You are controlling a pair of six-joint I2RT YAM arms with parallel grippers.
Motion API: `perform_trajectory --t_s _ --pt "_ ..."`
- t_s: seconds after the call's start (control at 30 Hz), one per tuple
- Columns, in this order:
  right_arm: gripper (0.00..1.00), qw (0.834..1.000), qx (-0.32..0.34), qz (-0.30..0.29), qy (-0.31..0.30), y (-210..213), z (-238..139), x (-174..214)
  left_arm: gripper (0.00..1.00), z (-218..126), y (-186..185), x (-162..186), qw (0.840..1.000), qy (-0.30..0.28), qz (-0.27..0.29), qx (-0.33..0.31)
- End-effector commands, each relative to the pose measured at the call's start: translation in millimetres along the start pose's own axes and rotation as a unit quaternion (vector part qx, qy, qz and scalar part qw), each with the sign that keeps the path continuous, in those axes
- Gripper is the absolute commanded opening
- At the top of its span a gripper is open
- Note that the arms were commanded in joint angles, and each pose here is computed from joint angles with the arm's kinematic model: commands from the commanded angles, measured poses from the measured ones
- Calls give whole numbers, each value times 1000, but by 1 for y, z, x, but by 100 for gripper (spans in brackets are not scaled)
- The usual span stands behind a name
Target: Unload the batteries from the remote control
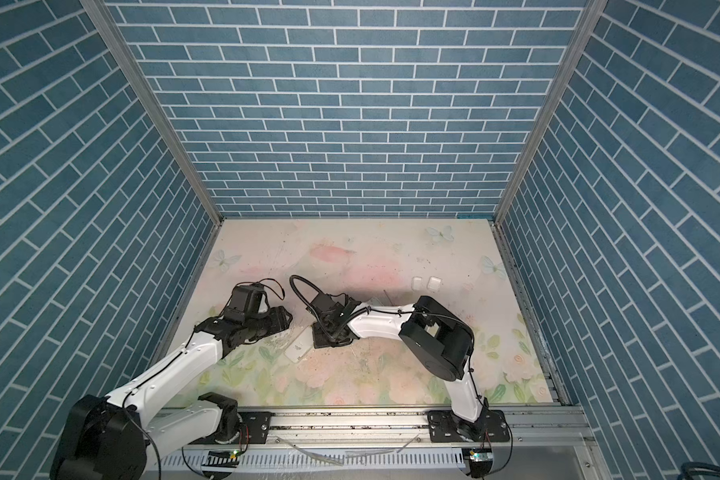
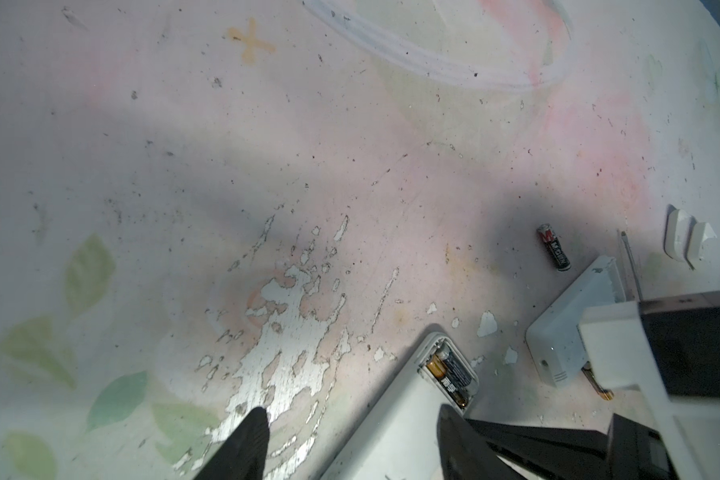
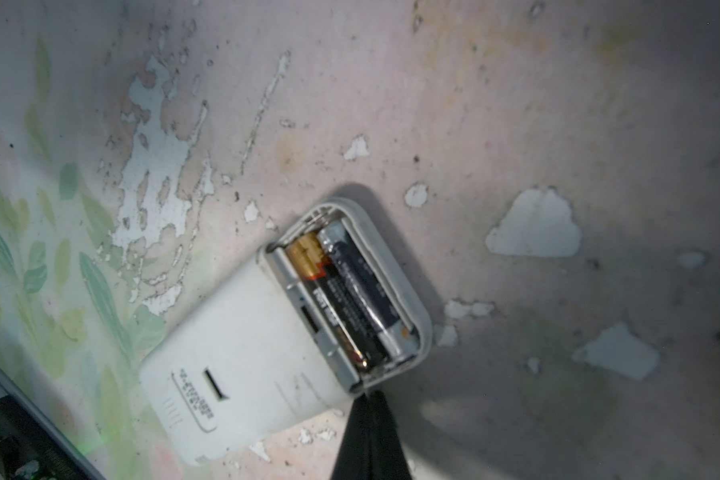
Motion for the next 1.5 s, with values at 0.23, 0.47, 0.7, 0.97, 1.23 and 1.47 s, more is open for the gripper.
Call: perform_trajectory --t_s 0.23,0.47,0.7,0.97,1.23,1.47 --pt "13 997 74 4 -27 -29 -66 2 70 -2 1 3 1000 8 7 12" --pt "30 990 138 9 -28 -66 -105 7 70 -2 -1 3 999 30 27 2" --pt "41 983 178 34 -29 -110 -121 8 70 -7 -4 2 999 24 22 17" --pt "47 975 214 47 -26 -150 -127 9 71 -13 -14 -7 999 10 8 38" --pt "51 977 205 52 -19 -173 -124 3 71 -11 -14 -8 999 8 -3 35" --pt "51 979 195 61 -6 -184 -113 2 70 -6 -12 -7 999 10 -12 34"
Point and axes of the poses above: each gripper's point midway between its finger pads, its own z axis out along the fingers, its own y axis along the line the jaws close on, x = y × z, the point moved 10 cm from there along -z, back along the fingers, and after that the axes turned 5 degrees about -z, right-handed, at the moved point
